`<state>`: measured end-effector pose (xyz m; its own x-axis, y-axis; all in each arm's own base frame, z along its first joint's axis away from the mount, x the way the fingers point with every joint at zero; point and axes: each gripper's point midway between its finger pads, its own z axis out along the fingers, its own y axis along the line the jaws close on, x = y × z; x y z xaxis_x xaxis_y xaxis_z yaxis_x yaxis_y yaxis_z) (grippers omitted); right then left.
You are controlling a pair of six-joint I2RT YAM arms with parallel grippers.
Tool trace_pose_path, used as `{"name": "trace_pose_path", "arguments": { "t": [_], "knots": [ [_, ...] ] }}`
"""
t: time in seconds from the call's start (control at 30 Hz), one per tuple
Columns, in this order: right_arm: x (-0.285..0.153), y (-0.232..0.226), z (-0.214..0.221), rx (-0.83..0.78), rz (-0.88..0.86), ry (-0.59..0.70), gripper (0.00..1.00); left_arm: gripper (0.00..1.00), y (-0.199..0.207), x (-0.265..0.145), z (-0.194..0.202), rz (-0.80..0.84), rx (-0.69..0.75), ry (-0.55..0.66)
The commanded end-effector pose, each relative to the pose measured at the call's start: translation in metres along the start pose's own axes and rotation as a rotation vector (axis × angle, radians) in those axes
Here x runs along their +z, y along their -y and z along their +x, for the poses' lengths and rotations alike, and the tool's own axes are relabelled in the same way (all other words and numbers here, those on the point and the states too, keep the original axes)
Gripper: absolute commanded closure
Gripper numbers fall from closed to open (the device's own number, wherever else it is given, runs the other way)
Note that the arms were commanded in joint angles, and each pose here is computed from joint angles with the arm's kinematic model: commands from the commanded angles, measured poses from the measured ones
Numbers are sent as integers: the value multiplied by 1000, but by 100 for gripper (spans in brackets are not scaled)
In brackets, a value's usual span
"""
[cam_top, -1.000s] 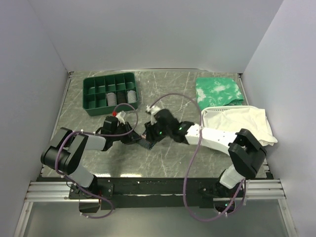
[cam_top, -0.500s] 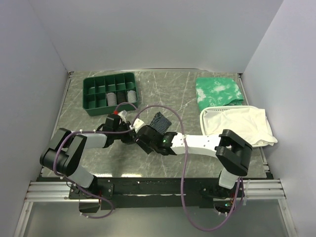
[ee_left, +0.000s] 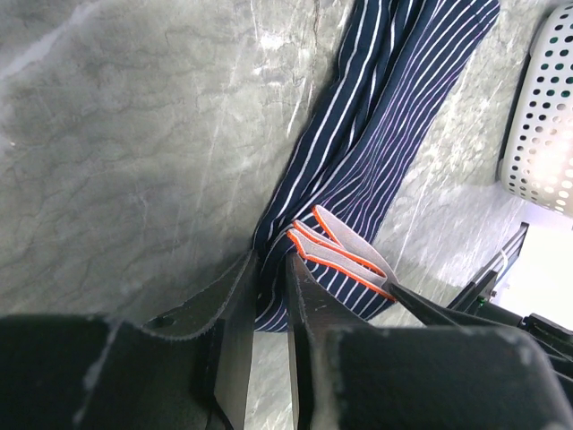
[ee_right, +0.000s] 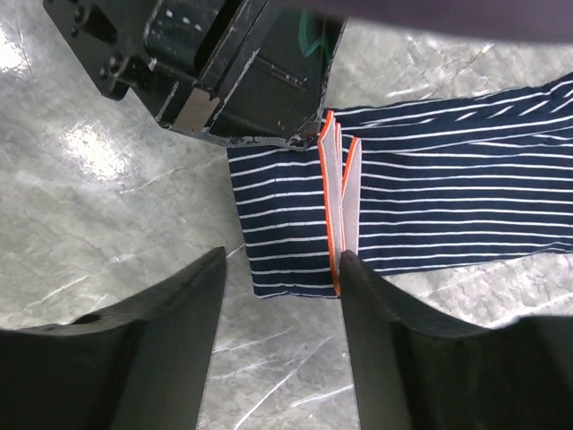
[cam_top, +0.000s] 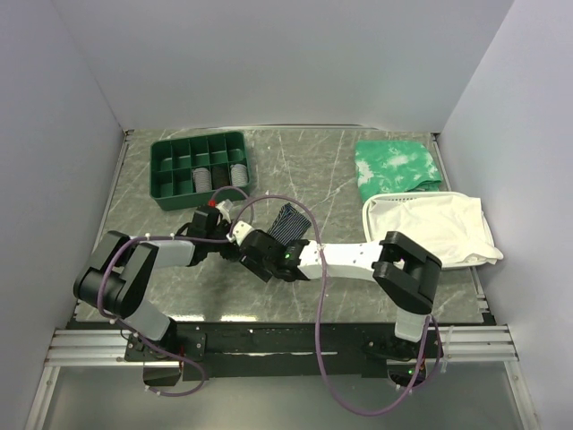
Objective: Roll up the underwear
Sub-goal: Roll the underwear to the center of the board.
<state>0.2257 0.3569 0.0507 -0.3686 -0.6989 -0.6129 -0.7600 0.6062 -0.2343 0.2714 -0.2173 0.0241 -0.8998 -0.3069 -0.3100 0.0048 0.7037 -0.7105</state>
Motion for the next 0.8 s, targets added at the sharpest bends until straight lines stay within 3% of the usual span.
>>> {"name": "trace_pose_path", "arguments": {
  "t": [0.0,0.6,0.77],
  "knots": [
    [4,-2,1,18,11,3,38,76,1,0,3,-11,25,-28],
    [25,7,44,164,1,-57,39,75,8,-3,-2,0,43,-24],
    [25,5,42,191,-39,-51,47,75,10,-3,-3,6,46,-26]
  ]
}}
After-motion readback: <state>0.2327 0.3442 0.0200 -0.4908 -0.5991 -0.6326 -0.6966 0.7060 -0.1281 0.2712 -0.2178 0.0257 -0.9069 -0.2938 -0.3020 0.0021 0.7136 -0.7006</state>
